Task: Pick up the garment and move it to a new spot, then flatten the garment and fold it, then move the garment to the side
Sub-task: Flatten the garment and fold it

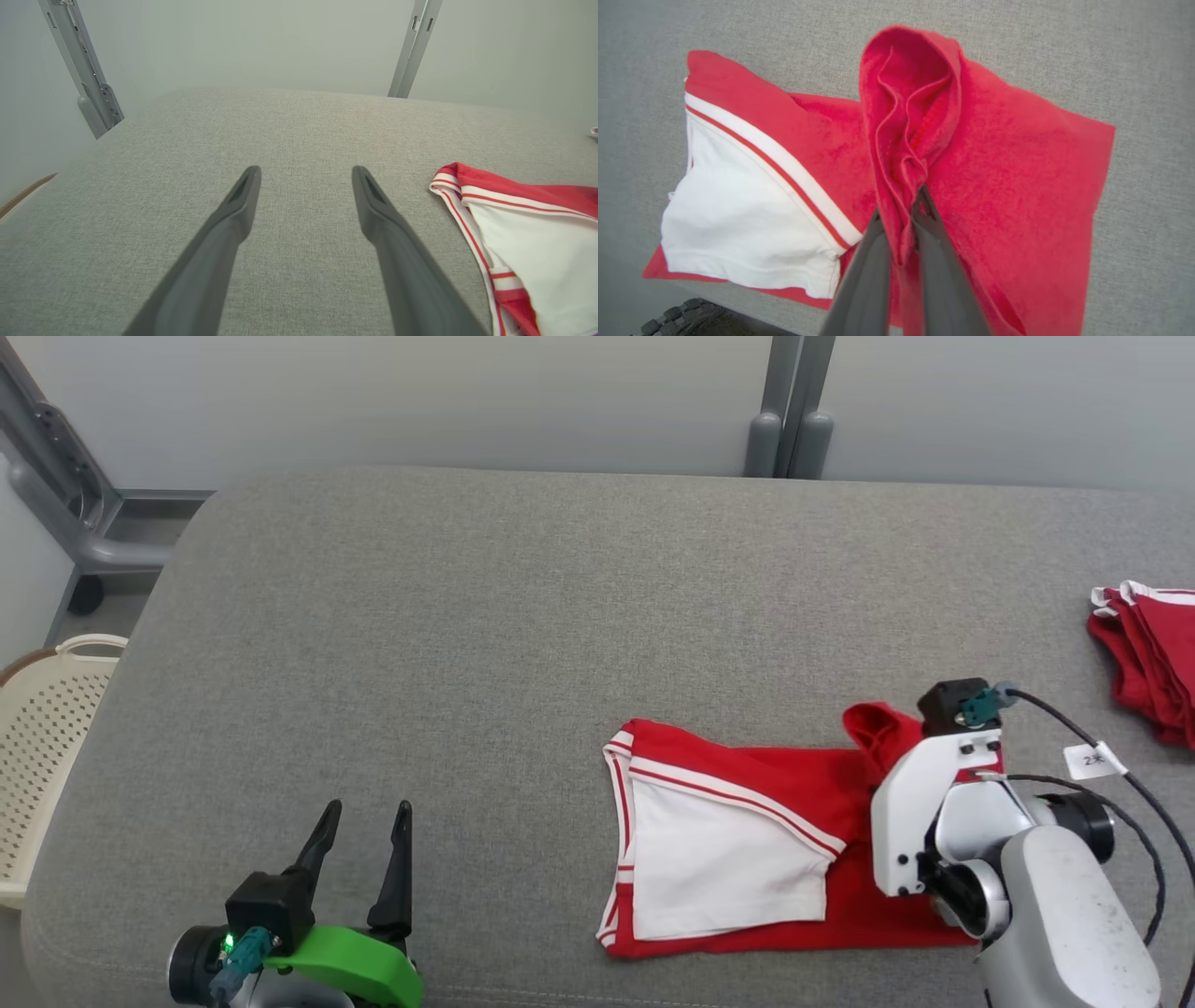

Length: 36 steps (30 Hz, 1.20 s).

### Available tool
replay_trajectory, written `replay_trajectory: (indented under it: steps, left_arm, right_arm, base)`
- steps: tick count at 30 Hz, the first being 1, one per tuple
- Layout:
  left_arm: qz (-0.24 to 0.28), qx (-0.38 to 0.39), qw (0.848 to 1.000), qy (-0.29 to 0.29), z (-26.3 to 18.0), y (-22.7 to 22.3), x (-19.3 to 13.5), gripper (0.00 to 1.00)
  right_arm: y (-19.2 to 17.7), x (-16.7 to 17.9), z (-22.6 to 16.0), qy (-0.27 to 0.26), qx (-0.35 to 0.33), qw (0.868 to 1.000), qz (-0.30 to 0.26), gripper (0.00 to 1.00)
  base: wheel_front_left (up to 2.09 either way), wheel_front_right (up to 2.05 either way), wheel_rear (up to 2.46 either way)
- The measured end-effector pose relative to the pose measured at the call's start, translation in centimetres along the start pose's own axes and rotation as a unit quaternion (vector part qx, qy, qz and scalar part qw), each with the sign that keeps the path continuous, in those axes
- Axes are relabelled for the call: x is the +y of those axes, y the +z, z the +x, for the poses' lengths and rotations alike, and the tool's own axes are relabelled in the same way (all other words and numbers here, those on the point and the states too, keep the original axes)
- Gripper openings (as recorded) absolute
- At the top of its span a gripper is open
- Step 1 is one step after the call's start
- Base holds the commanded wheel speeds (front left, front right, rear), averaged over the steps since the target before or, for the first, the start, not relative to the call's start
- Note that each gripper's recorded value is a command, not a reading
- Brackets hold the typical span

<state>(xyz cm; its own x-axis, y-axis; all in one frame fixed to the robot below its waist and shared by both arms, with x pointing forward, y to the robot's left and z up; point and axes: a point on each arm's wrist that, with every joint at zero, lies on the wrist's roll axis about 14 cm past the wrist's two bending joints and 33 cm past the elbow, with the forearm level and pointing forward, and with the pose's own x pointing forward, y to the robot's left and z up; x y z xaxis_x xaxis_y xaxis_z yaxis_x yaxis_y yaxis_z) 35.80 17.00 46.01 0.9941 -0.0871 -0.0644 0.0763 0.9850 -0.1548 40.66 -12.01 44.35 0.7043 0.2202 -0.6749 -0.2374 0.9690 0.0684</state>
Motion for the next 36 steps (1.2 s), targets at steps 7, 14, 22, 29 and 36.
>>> replay_trajectory:
  steps: [7,14,22,29,36]
  left_arm:
    - [-0.001,0.003,1.000,0.006,-0.1,-0.2,0.4,1.00]
    - [-0.001,0.006,1.000,0.007,-0.2,-0.4,0.4,1.00]
    - [-0.003,0.005,1.000,0.007,-0.6,-0.4,0.3,1.00]
    - [-0.002,0.007,1.000,0.012,-1.0,-0.5,0.5,1.00]
    - [-0.003,0.011,1.000,0.017,-1.5,-0.8,0.8,1.00]
  right_arm:
    - [-0.2,4.3,1.1,0.058,0.014,0.998,-0.033,0.00]
    - [0.1,8.3,1.8,0.117,0.017,0.991,-0.057,0.00]
    - [-0.7,11.2,2.2,0.157,0.028,0.984,-0.078,0.00]
    - [-0.3,11.7,2.8,0.164,0.024,0.983,-0.073,0.00]
    - [-0.6,13.0,3.5,0.183,0.039,0.979,-0.079,0.00]
  base:
    - [0.00,0.00,0.00]
    - [0.00,0.00,0.00]
    - [0.00,0.00,0.00]
    - [0.00,0.00,0.00]
    - [0.00,0.00,0.00]
